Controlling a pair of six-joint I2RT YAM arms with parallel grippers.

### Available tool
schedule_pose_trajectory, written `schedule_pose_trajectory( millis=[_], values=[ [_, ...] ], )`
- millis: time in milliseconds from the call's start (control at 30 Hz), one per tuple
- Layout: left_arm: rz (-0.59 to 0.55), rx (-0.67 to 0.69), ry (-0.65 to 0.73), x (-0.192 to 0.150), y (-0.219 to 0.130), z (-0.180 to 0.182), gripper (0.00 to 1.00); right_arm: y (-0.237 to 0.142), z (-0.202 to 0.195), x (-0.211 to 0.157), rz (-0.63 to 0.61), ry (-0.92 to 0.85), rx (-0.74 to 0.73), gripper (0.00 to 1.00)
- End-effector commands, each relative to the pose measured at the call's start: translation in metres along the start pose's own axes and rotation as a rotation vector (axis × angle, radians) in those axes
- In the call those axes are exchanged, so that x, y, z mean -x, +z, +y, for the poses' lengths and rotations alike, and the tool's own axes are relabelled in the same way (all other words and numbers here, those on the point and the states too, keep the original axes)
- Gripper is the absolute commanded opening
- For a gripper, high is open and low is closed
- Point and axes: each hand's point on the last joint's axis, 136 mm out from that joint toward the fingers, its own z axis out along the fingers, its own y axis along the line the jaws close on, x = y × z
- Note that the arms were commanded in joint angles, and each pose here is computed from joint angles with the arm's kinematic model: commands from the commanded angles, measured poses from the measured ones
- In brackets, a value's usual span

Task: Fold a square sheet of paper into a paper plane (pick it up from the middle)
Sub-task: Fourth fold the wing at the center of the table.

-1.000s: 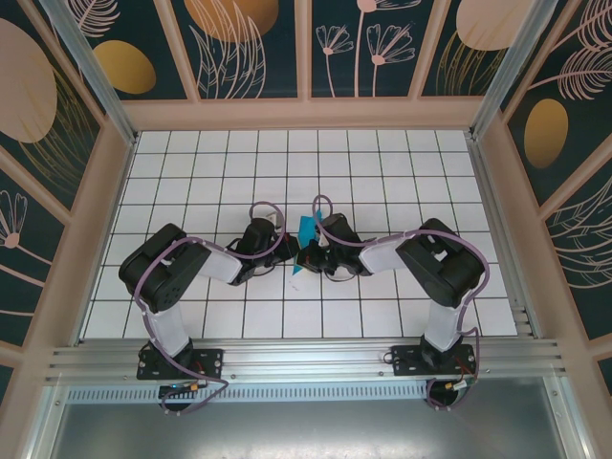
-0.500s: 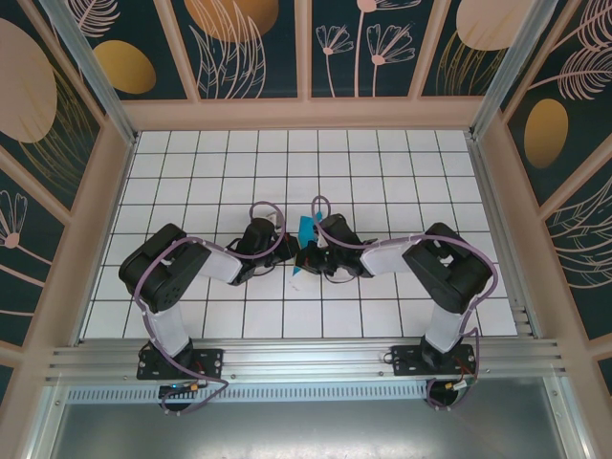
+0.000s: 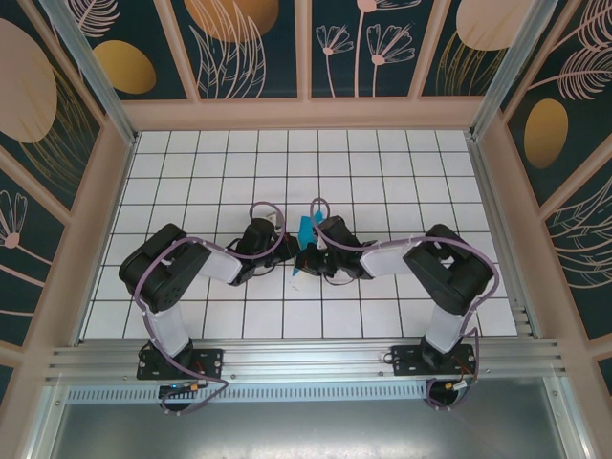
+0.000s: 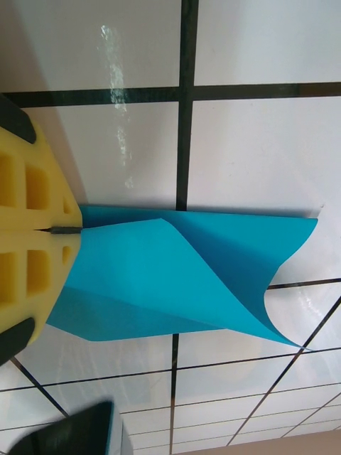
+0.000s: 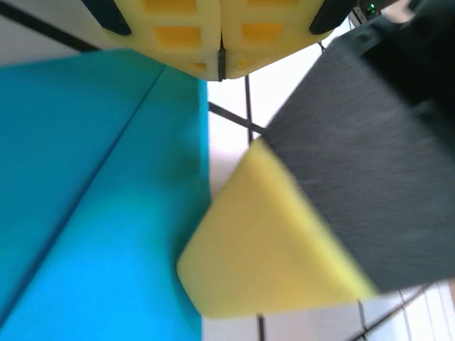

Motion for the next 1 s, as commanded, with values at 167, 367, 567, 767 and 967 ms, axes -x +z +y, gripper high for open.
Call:
schedule_pose_trajectory(
  millis=[167, 367, 567, 767, 967],
  values=[
    [0.110, 0.135, -0.054, -0.038, -0.001, 0.046, 0.00, -0.029, 0.002, 0.012, -0.101, 0.021, 0.037, 0.07],
    [0.119, 0.139, -0.054, -0.039, 0.002, 0.047, 0.00, -0.005, 0.010, 0.005, -0.027, 0.016, 0.071, 0.06],
    [0.129, 0.140, -0.039, -0.038, 0.001, 0.045, 0.00, 0.012, 0.008, 0.009, 0.000, 0.017, 0.070, 0.06],
    [0.132, 0.142, -0.043, -0.039, 0.002, 0.045, 0.00, 0.024, -0.027, -0.002, 0.039, 0.062, -0.055, 0.05],
    [0.129, 0.157, -0.028, -0.035, 0.001, 0.044, 0.00, 0.012, -0.006, 0.004, 0.003, 0.021, -0.014, 0.04]
  ],
)
